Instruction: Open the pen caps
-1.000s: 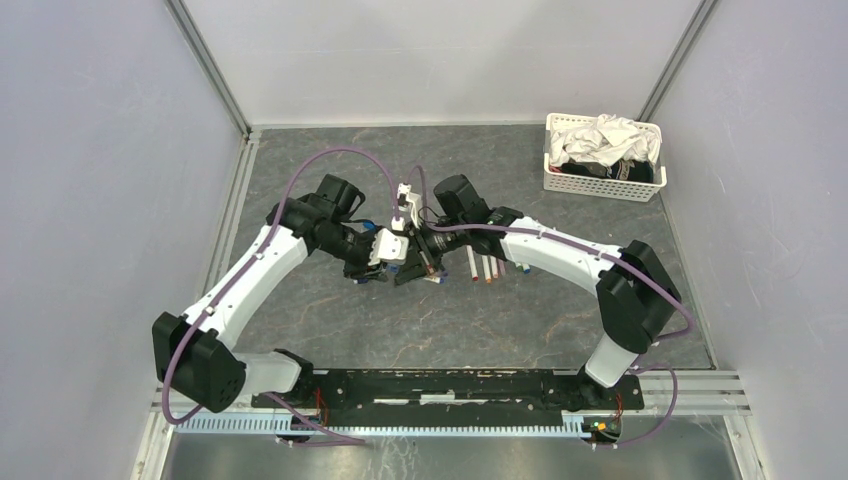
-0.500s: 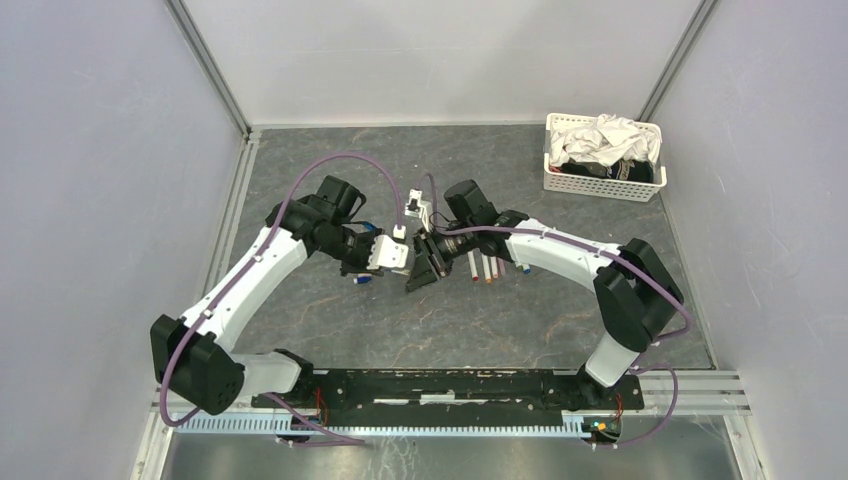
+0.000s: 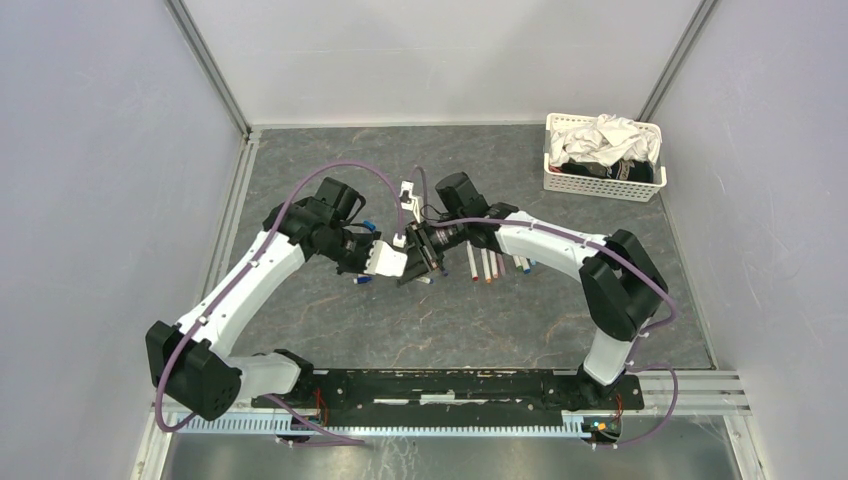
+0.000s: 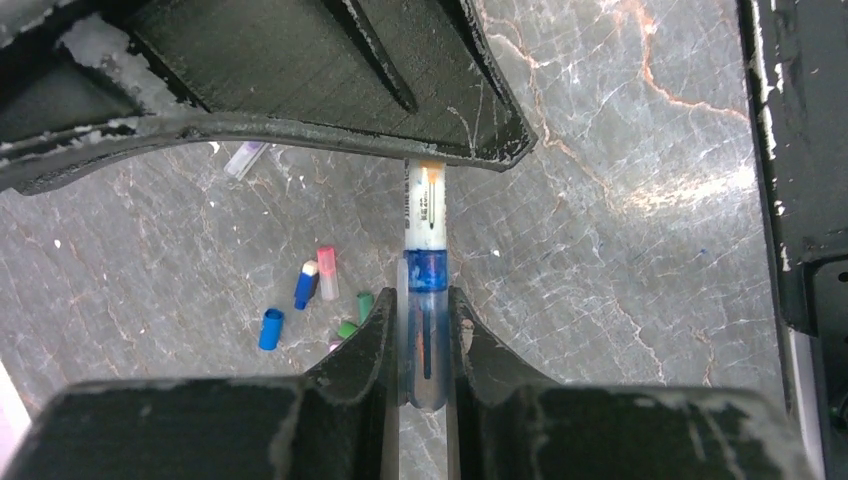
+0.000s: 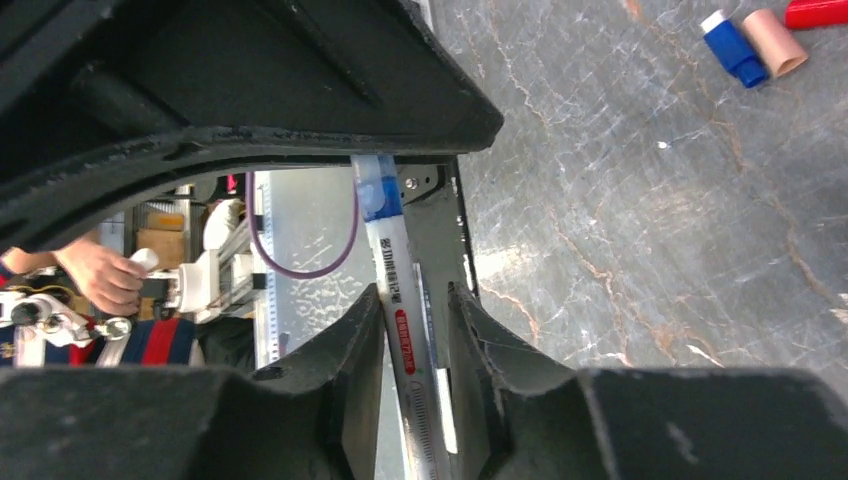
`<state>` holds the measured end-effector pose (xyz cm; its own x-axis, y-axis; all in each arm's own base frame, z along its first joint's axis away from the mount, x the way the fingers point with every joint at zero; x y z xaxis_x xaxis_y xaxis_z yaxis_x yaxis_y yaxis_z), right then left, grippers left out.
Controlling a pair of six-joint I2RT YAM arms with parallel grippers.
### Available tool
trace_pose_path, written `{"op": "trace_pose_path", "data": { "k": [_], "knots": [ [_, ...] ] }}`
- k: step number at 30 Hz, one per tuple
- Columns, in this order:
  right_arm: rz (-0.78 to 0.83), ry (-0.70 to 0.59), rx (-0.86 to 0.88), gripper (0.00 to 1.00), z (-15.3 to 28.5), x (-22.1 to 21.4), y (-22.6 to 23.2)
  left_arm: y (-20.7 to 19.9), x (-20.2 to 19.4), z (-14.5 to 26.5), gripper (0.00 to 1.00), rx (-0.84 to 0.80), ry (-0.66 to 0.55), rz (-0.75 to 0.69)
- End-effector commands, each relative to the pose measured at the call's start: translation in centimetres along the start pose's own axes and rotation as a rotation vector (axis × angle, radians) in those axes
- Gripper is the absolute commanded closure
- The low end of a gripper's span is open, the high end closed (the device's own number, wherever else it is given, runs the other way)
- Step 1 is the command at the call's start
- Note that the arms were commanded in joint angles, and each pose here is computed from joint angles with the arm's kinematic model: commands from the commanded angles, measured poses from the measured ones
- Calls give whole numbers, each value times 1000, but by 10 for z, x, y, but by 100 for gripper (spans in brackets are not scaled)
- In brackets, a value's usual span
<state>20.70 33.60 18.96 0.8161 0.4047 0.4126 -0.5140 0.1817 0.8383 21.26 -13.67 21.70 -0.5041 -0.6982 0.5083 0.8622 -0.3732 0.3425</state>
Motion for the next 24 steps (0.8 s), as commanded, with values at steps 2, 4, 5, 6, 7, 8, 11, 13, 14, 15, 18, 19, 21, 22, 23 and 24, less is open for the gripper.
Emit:
{"op": "trace_pose_path", "data": {
  "k": [2, 4, 5, 6, 7, 8, 11, 13, 14, 15, 18, 19, 21, 22, 23, 24],
  "knots": [
    [32, -2, 44, 90, -2, 13, 10, 7, 6, 6, 97, 25, 4, -69],
    [29, -1, 35, 100, -1, 10, 9, 6, 6, 8, 77, 34, 16, -65],
    [30, -1, 30, 100, -1, 9, 8, 6, 6, 10, 63, 38, 20, -65],
    [36, -3, 20, 100, 0, 9, 8, 5, 6, 12, 56, 40, 23, -70],
    [44, -5, 14, 100, 0, 10, 10, 4, 8, 14, 51, 36, 19, -77],
    [52, -6, 9, 100, 0, 12, 11, 4, 12, 17, 44, 33, 10, -79],
    [89, -1, 2, 100, -1, 20, 20, 8, 24, 25, 35, 23, -34, -80],
    [103, 3, 3, 100, -3, 22, 24, 11, 28, 27, 35, 15, -38, -84],
    [106, 4, 5, 100, -4, 23, 25, 12, 29, 27, 36, 9, -34, -88],
    [106, 5, 4, 100, -4, 23, 25, 13, 29, 27, 38, 8, -34, -90],
    [111, 8, 8, 100, -5, 24, 28, 12, 30, 24, 41, 7, -33, -105],
    [111, 9, 9, 100, -6, 23, 28, 11, 30, 23, 43, 10, -31, -113],
    [114, 9, 10, 100, -5, 23, 28, 9, 29, 21, 45, 12, -17, -135],
    [113, 11, 11, 100, -6, 23, 28, 7, 28, 20, 47, 10, -8, -143],
    [114, 11, 12, 100, -5, 22, 28, 6, 26, 20, 49, 7, 2, -146],
    [113, 11, 11, 100, -5, 22, 28, 5, 24, 19, 50, 2, 13, -148]
  ]
}}
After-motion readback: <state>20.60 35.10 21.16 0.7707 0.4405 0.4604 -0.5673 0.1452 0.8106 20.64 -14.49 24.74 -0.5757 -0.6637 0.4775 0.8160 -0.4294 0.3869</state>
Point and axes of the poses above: each gripper's point midway between its finger pads, its own z axis back along the fingers, its own y axis along the line the jaws close on, x = y × z, the point moved 6 cm from there along z, back along the fingers, and after that the axes turned 8 degrees about -z, right-handed, at the moved point
